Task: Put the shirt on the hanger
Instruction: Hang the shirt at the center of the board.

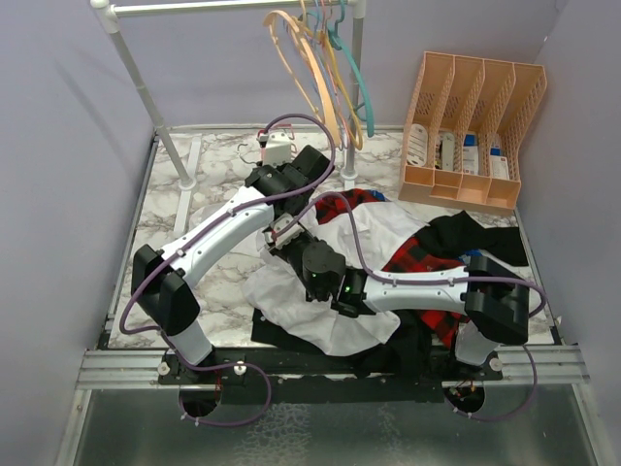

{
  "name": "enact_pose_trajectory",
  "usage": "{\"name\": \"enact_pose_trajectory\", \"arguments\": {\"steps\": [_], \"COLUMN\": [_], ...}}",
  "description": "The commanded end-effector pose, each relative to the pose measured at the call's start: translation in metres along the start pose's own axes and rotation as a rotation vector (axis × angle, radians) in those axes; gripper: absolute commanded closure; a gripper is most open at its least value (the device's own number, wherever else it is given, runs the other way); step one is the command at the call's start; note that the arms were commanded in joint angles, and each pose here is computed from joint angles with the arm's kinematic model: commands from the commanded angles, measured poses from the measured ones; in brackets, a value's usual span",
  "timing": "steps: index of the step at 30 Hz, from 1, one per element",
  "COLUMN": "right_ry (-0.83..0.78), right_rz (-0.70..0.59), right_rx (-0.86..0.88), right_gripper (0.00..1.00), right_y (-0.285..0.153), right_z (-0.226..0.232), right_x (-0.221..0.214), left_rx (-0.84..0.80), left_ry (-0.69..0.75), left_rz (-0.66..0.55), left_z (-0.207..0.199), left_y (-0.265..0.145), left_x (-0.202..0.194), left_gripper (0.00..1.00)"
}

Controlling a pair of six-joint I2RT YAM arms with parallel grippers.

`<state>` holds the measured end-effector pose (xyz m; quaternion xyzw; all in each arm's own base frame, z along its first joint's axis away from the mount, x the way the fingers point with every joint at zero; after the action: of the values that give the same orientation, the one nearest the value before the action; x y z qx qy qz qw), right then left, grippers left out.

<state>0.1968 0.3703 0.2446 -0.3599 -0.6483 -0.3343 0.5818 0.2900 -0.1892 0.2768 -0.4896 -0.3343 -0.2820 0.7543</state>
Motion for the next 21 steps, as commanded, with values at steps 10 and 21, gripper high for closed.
{"name": "enact_pose_trajectory", "arguments": {"steps": [10, 21], "right_ry": [0.096, 0.093], "right_rz": [-0.125, 0.018], "right_rx": [-0.010, 0.051], "right_gripper": [0.99, 0.78], "right_y": [0.000, -0.013], "right_z": [-0.004, -0.004], "right_x": [0.025, 0.002], "left_rx": [-0.056, -0.071], "left_ry": [-0.035, -0.031], "left_rz": [-0.019, -0.007], "left_z": [0.000, -0.003], "left_y": [-0.013, -0.012], "left_x": [0.005, 0.007], "left_gripper": [1.00, 1.00]}}
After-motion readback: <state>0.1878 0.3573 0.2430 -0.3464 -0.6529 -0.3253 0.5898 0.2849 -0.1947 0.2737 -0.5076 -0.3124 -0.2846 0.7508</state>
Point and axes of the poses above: each gripper's point midway between its finger pads, its own y axis out along the fingers, its own z axis along the line the jaws close on, x = y × z, the point moved 8 cm from there along -y, back along the fingers, and after that the axes turned 13 degrees about y, right-handed, at the moved point
